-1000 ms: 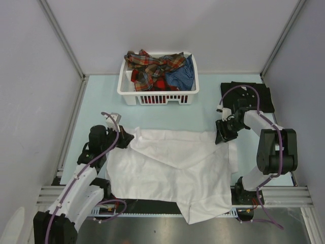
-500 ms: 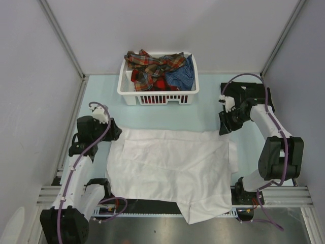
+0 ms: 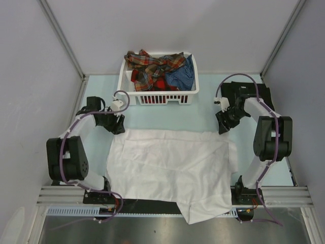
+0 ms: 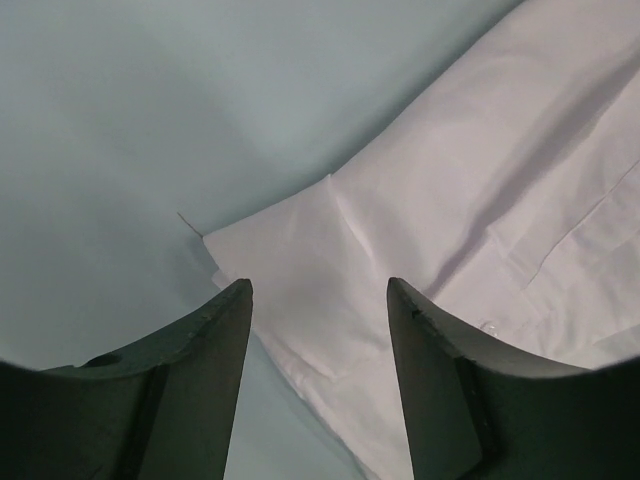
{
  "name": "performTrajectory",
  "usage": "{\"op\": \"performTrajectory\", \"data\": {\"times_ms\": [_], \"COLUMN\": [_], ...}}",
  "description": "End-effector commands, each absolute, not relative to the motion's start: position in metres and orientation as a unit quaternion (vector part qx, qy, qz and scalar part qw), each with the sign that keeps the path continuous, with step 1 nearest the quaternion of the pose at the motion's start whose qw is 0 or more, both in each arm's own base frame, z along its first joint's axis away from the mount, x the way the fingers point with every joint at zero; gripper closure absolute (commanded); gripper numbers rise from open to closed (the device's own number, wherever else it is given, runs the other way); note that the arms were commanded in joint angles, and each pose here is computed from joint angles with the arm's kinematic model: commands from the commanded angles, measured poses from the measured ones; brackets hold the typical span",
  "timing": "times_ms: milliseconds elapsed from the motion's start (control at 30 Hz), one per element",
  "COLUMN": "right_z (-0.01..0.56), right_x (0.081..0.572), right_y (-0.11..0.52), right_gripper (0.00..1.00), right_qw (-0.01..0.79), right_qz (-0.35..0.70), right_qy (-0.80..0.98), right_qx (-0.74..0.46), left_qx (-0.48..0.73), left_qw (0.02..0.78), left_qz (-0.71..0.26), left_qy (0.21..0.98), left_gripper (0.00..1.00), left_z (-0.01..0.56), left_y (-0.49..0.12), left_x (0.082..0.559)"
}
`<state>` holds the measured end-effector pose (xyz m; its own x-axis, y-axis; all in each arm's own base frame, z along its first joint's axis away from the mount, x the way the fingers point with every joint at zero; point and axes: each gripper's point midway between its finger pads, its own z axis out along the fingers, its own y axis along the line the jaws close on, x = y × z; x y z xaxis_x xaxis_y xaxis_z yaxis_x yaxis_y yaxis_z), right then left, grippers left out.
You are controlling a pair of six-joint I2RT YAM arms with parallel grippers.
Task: Fold and stack the long sleeve shirts
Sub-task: Fold the shirt
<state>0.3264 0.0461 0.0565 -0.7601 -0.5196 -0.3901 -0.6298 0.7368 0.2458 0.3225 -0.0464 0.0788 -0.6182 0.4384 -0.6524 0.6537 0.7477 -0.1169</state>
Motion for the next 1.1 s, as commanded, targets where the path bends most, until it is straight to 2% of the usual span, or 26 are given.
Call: {"op": "performTrajectory", "data": {"times_ms": [0, 67, 100, 133, 167, 200, 233, 267, 300, 400, 467, 567, 600, 733, 867, 1067], "right_z": [0.045, 0.040, 0.037, 0.035, 0.033, 0.031, 0.029, 0.027, 0.025, 0.025, 0.029, 0.035, 0.036, 0.037, 0.039, 0.041], "right_x": [0.326, 0.321, 0.317, 0.315, 0.313, 0.312, 0.309, 0.309, 0.309, 0.313, 0.317, 0.320, 0.320, 0.319, 0.320, 0.322], "right_y": [0.044, 0.046, 0.045, 0.044, 0.044, 0.042, 0.041, 0.040, 0.039, 0.037, 0.035, 0.036, 0.036, 0.038, 0.038, 0.039], "right_gripper": [0.44, 0.45, 0.53, 0.59, 0.66, 0.79, 0.85, 0.98, 1.00, 1.00, 1.00, 1.00, 1.00, 1.00, 1.00, 1.00], "right_qw": [0.147, 0.139, 0.131, 0.127, 0.124, 0.123, 0.117, 0.116, 0.114, 0.121, 0.133, 0.143, 0.143, 0.146, 0.149, 0.154], "right_qz": [0.193, 0.202, 0.205, 0.207, 0.208, 0.208, 0.208, 0.207, 0.208, 0.203, 0.198, 0.200, 0.200, 0.203, 0.203, 0.202], "right_qy": [0.908, 0.905, 0.905, 0.905, 0.905, 0.905, 0.905, 0.906, 0.907, 0.906, 0.906, 0.903, 0.903, 0.902, 0.902, 0.903], "right_qx": [-0.342, -0.348, -0.349, -0.351, -0.351, -0.351, -0.351, -0.350, -0.349, -0.350, -0.351, -0.352, -0.353, -0.351, -0.350, -0.347], "left_qx": [0.343, 0.331, 0.324, 0.312, 0.288, 0.272, 0.251, 0.229, 0.217, 0.181, 0.172, 0.198, 0.203, 0.212, 0.191, 0.152], "left_qw": [0.315, 0.288, 0.280, 0.263, 0.263, 0.264, 0.264, 0.273, 0.277, 0.290, 0.303, 0.327, 0.329, 0.323, 0.290, 0.261], "left_qz": [-0.212, -0.212, -0.209, -0.210, -0.205, -0.208, -0.212, -0.218, -0.220, -0.206, -0.199, -0.229, -0.252, -0.268, -0.278, -0.257], "left_qy": [0.859, 0.873, 0.879, 0.888, 0.898, 0.902, 0.907, 0.909, 0.910, 0.917, 0.916, 0.895, 0.887, 0.883, 0.895, 0.918], "left_gripper": [0.38, 0.39, 0.44, 0.56, 0.61, 0.63, 0.65, 0.66, 0.68, 0.83, 0.86, 0.65, 0.51, 0.37, 0.36, 0.43], "left_z": [0.078, 0.058, 0.051, 0.039, 0.037, 0.036, 0.035, 0.038, 0.039, 0.045, 0.052, 0.070, 0.075, 0.078, 0.061, 0.035], "left_y": [-0.052, -0.046, -0.042, -0.036, -0.023, -0.015, -0.008, 0.004, 0.010, 0.034, 0.042, 0.028, 0.019, 0.005, -0.008, -0.004], "left_x": [0.343, 0.348, 0.351, 0.351, 0.354, 0.355, 0.354, 0.355, 0.355, 0.354, 0.353, 0.355, 0.354, 0.370, 0.375, 0.383]}}
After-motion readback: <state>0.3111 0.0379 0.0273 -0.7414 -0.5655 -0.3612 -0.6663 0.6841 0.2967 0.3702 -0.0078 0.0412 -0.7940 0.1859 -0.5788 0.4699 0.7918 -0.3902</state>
